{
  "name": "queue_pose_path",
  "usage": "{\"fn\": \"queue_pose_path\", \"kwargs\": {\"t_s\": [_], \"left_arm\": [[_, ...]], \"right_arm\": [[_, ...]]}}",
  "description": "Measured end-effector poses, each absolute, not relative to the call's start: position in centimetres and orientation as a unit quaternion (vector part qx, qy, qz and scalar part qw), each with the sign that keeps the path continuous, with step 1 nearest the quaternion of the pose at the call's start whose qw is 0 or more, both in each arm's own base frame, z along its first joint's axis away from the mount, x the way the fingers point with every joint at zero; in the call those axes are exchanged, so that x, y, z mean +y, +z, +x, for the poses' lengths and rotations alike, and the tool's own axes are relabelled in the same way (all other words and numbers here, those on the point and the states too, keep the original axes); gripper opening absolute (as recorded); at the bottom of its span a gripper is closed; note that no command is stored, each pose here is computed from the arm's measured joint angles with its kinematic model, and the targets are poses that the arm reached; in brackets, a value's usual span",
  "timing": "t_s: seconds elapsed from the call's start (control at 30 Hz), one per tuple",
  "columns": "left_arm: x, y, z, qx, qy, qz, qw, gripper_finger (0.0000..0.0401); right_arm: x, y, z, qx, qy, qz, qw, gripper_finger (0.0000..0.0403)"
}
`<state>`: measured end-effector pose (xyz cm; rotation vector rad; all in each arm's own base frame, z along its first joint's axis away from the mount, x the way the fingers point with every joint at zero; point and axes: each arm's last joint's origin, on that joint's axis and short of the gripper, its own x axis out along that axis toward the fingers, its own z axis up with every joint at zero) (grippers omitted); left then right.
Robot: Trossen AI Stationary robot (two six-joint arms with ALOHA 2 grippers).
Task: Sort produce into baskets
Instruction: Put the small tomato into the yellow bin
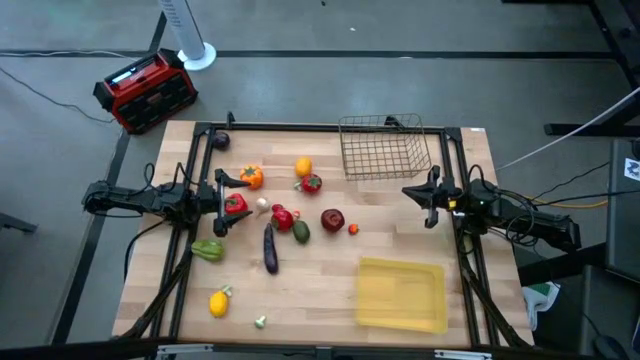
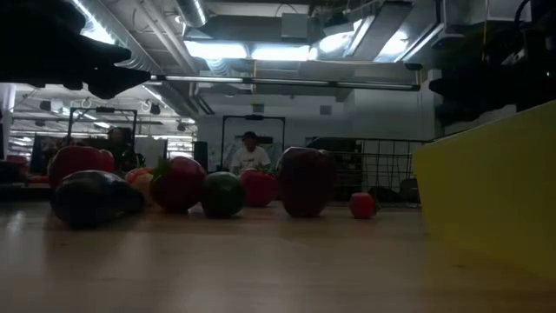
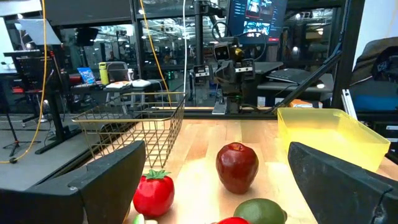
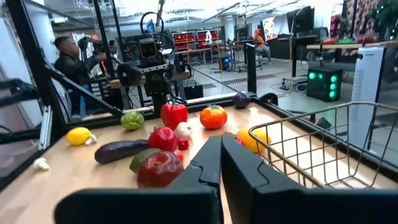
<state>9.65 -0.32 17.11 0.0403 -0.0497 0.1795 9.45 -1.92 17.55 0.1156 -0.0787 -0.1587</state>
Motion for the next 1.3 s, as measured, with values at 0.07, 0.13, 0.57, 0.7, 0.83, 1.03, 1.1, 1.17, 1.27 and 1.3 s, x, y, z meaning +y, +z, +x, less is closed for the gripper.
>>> {"fn": "queue_pose_path", "kwargs": {"t_s": [0.07,0.13,0.57,0.7,0.83,1.03,1.1,1.17,1.27,1.3], "left_arm": [[-0.3,17.1,9.6,-0.025,0.09,0.02,0.995,0.0392],[-0.3,17.1,9.7,-0.025,0.09,0.02,0.995,0.0392],[-0.3,17.1,9.6,-0.025,0.09,0.02,0.995,0.0392],[-0.3,17.1,9.7,-0.028,0.089,-0.018,0.995,0.0392],[-0.3,17.1,9.6,-0.032,0.087,-0.058,0.994,0.0392],[-0.3,17.1,9.6,-0.034,0.087,-0.071,0.993,0.0392],[-0.3,17.1,9.6,-0.034,0.087,-0.072,0.993,0.0392],[-0.3,17.1,9.6,-0.035,0.087,-0.082,0.992,0.0392],[-0.3,17.1,9.6,-0.036,0.086,-0.097,0.991,0.0392],[-0.3,17.1,9.6,-0.037,0.086,-0.101,0.99,0.0392]], "right_arm": [[-1.9,18.0,9.4,-0.048,-0.078,0.064,0.994,0.0014],[-1.9,18.5,9.3,-0.056,-0.077,0.07,0.993,0.0014],[-1.9,19.0,9.1,-0.067,-0.084,0.087,0.99,0.0142],[-1.9,19.1,9.1,-0.067,-0.079,0.094,0.99,0.0196],[-1.9,19.1,9.1,-0.069,-0.078,0.095,0.99,0.0225],[-1.8,19.6,9.0,-0.094,-0.075,0.091,0.989,0.0232],[-1.8,19.7,9.0,-0.099,-0.075,0.09,0.988,0.0232],[-1.8,19.7,9.0,-0.1,-0.075,0.09,0.988,0.0232],[-1.8,19.8,9.0,-0.1,-0.074,0.09,0.988,0.0232],[-1.9,19.8,9.1,-0.102,-0.074,0.089,0.988,0.0232]]}}
